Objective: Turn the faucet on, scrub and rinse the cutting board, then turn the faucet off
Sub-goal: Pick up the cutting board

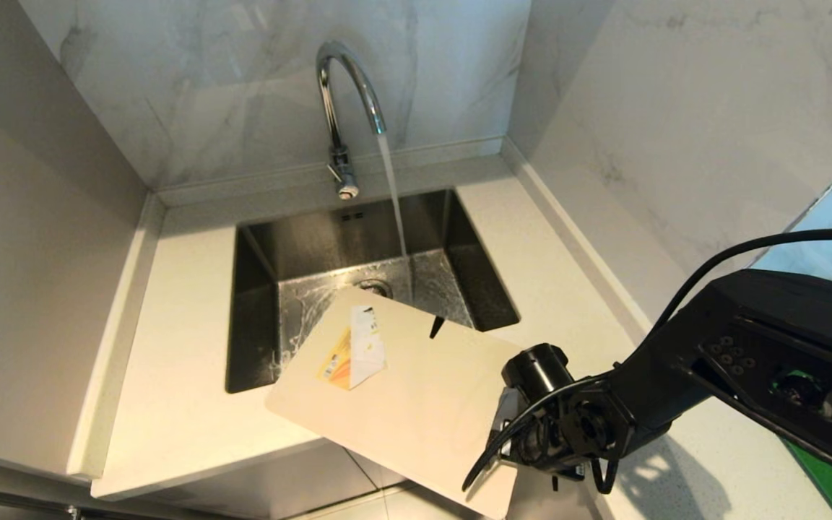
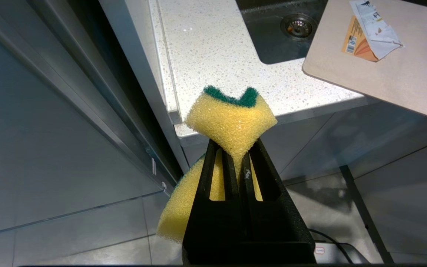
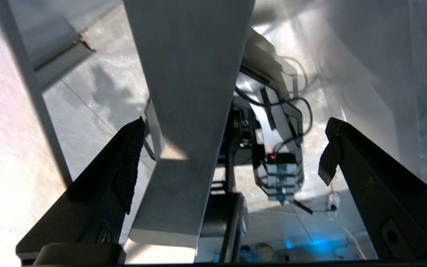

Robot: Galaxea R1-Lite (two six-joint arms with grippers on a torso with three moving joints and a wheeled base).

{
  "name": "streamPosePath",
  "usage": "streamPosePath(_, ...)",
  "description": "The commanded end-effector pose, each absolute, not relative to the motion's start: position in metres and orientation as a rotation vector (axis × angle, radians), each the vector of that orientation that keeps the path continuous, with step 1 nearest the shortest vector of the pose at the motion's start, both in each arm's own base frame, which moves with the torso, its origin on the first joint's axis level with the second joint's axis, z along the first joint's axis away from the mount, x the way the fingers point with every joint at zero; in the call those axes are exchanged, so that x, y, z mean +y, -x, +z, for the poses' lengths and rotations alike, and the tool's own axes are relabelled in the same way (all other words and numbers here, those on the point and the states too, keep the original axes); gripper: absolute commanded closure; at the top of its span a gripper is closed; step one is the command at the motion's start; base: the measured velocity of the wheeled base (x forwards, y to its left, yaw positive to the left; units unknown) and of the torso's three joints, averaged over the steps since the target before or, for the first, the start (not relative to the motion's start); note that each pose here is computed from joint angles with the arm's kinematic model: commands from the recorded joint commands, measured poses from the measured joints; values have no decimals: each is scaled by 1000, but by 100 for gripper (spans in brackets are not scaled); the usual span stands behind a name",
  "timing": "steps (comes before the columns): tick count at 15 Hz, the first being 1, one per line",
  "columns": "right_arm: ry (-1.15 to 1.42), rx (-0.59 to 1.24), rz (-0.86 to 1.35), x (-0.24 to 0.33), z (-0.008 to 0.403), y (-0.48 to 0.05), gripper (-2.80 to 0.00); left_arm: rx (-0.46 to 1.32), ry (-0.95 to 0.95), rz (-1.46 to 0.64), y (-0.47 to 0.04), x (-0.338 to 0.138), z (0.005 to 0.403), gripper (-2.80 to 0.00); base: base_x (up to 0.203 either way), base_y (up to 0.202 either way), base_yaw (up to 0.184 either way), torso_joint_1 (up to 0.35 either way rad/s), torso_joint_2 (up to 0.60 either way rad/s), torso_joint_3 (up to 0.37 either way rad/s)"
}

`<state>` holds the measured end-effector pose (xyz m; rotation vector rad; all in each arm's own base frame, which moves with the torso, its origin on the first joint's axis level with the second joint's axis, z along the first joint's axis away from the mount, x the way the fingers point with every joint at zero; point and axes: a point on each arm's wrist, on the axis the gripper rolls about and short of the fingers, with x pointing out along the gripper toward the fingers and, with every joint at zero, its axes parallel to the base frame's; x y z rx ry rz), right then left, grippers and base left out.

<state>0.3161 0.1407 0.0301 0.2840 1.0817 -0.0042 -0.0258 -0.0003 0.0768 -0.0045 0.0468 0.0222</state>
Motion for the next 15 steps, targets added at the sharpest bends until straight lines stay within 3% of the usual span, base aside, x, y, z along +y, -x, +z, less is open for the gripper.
streamPosePath(1, -298, 1064, -1, 142, 28, -318, -280, 46, 5, 23, 26, 0, 77, 0, 0, 0, 0, 0, 0, 0)
streamPosePath(10, -329, 1082, 12, 144, 22, -316, -280, 45, 5, 23, 26, 0, 77, 0, 0, 0, 0, 0, 0, 0)
streamPosePath(11, -327, 1084, 13, 143, 22, -315, -247, 44, 5, 23, 26, 0, 77, 0, 0, 0, 0, 0, 0, 0)
streamPosePath(12, -325, 1085, 12, 143, 21, -314, 0, 45, 5, 23, 26, 0, 77, 0, 0, 0, 0, 0, 0, 0)
streamPosePath(15, -330, 1071, 15, 143, 23, -315, 0, 46, 5, 23, 26, 0, 77, 0, 0, 0, 0, 0, 0, 0)
